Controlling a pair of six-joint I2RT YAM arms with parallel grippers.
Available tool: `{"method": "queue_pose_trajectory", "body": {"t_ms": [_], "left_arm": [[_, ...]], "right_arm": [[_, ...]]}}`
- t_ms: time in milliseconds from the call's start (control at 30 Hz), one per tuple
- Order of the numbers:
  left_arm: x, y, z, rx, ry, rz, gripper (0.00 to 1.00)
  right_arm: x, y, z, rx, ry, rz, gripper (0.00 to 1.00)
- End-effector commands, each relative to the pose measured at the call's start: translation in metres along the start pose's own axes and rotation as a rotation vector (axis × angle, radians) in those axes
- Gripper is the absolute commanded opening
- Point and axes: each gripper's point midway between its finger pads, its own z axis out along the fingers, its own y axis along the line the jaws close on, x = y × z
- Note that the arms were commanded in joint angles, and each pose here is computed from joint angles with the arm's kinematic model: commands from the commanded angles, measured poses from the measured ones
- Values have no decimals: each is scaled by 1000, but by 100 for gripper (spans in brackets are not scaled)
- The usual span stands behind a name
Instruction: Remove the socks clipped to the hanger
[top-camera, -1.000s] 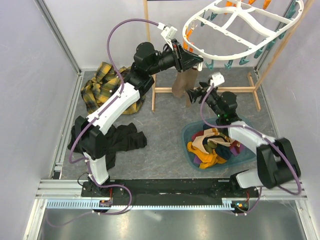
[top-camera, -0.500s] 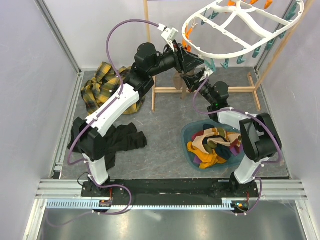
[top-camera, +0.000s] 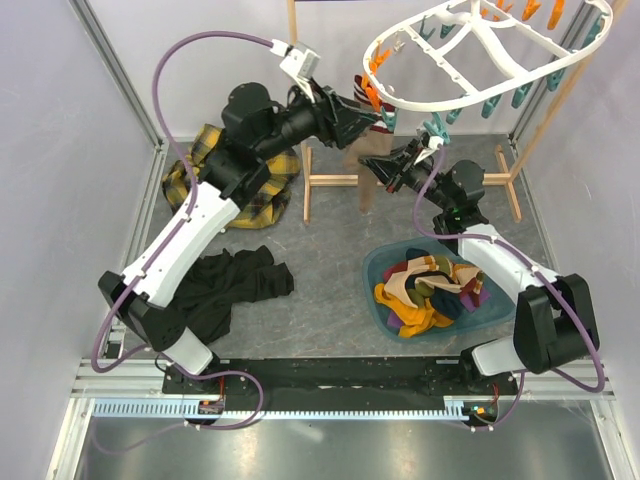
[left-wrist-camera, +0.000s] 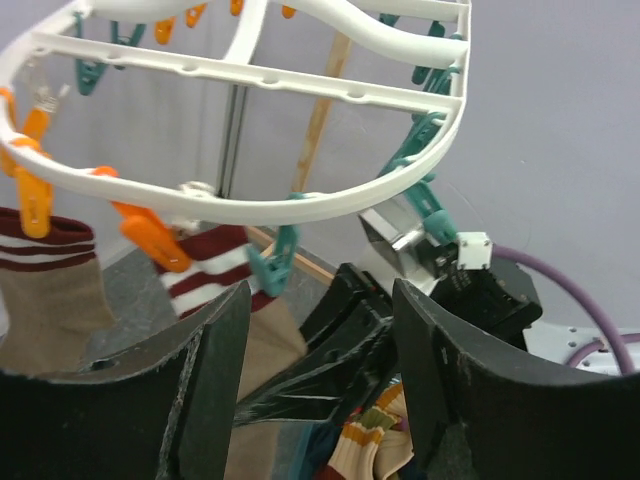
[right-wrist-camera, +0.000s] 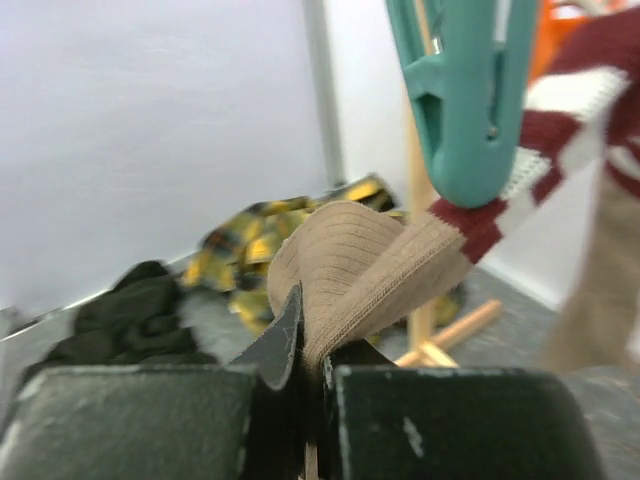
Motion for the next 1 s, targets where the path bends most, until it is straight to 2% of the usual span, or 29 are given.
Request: {"method": "queue_pose_trajectory", "body": {"t_ms": [0, 200, 267, 500, 700, 967], "left_arm": [[-3, 26, -20, -52, 35, -21, 65], [1, 40, -25, -12, 67, -65, 65], [-2, 37, -21, 21, 65, -63, 65], [6, 20, -2, 237, 76, -82, 67], [7, 23, 16, 321, 58, -24, 73], [25, 27, 38, 426, 68, -74, 74]], "right_arm": [[-11, 40, -6, -176, 42, 93, 0], [-10, 66, -18, -285, 82, 176, 4], [-20, 76, -23, -323, 50, 169, 5], [-28, 86, -31, -329, 44, 155, 8], [-37, 91, -33, -337, 41, 149, 10], [-35, 97, -35, -373, 55, 151, 13]]}}
